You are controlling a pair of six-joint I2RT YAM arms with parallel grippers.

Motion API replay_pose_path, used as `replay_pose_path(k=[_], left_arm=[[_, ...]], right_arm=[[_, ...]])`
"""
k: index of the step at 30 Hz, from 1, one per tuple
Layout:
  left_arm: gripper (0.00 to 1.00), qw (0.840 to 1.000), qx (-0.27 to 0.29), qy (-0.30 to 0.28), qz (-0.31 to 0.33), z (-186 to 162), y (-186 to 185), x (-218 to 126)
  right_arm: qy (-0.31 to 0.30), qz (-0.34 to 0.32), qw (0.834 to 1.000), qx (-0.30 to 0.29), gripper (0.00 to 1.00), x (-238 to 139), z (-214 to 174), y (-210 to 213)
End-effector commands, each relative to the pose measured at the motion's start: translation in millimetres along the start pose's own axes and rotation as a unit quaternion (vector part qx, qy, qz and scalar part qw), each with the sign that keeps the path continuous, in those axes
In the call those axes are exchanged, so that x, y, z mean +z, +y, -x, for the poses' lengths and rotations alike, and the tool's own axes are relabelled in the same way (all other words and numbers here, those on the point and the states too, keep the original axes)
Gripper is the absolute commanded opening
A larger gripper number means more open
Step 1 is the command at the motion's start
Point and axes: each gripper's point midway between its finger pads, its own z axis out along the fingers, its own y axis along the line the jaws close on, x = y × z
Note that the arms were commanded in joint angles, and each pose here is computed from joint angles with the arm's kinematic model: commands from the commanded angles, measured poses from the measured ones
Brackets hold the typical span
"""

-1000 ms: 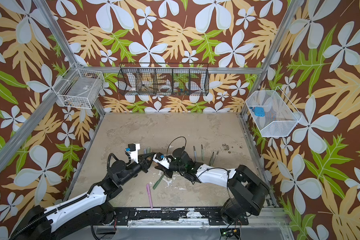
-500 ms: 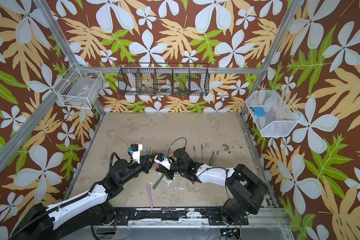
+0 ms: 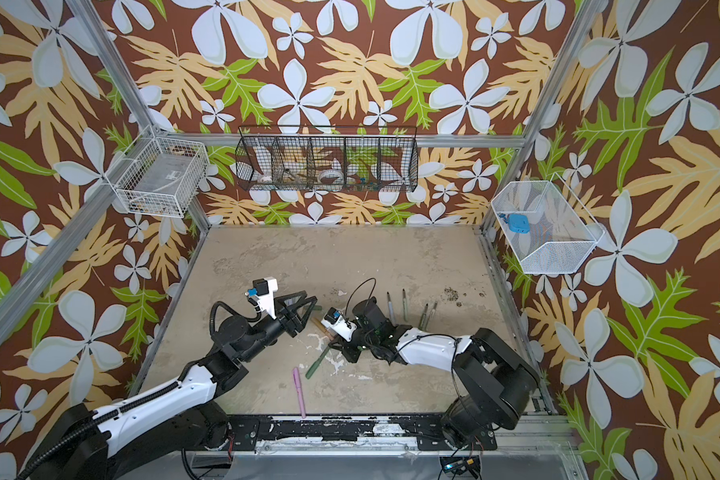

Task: Open the pen caps
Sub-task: 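Move open left gripper toward the tan pen's cap while right gripper holds it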

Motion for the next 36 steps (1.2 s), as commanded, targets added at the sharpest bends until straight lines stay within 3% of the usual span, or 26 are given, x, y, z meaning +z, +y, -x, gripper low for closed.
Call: replay_pose_path(k=[1, 9, 17, 26, 36], left_arm=[[0.62, 1.000, 0.011, -0.018, -0.004, 5.8, -1.8, -0.9], [0.57, 0.999, 0.012, 0.018, -0.035, -15.4, -12.7, 11.1], [0.39, 0.999, -0.001, 0.033, -0.041, -27.9, -12.4, 16.8], [0.44, 0.999, -0.010, 0.035, 0.005, -32.7, 5.5, 19.9], [0.33, 0.998, -0.032, 0.056, -0.001, -48.1, 8.1, 27.4]], right_arm=[[-0.051, 0.011, 0.999, 0.007, 0.00, -14.4, 20.9, 2.7], [-0.061, 0.014, 0.998, 0.008, 0.00, -17.8, 25.6, 4.5], [-0.069, 0.010, 0.998, 0.007, 0.00, -20.0, 29.4, 4.0], [-0.072, 0.006, 0.997, 0.006, 0.00, -21.2, 30.9, 3.5], [-0.074, -0.005, 0.997, 0.003, 0.00, -22.8, 32.3, 0.6]])
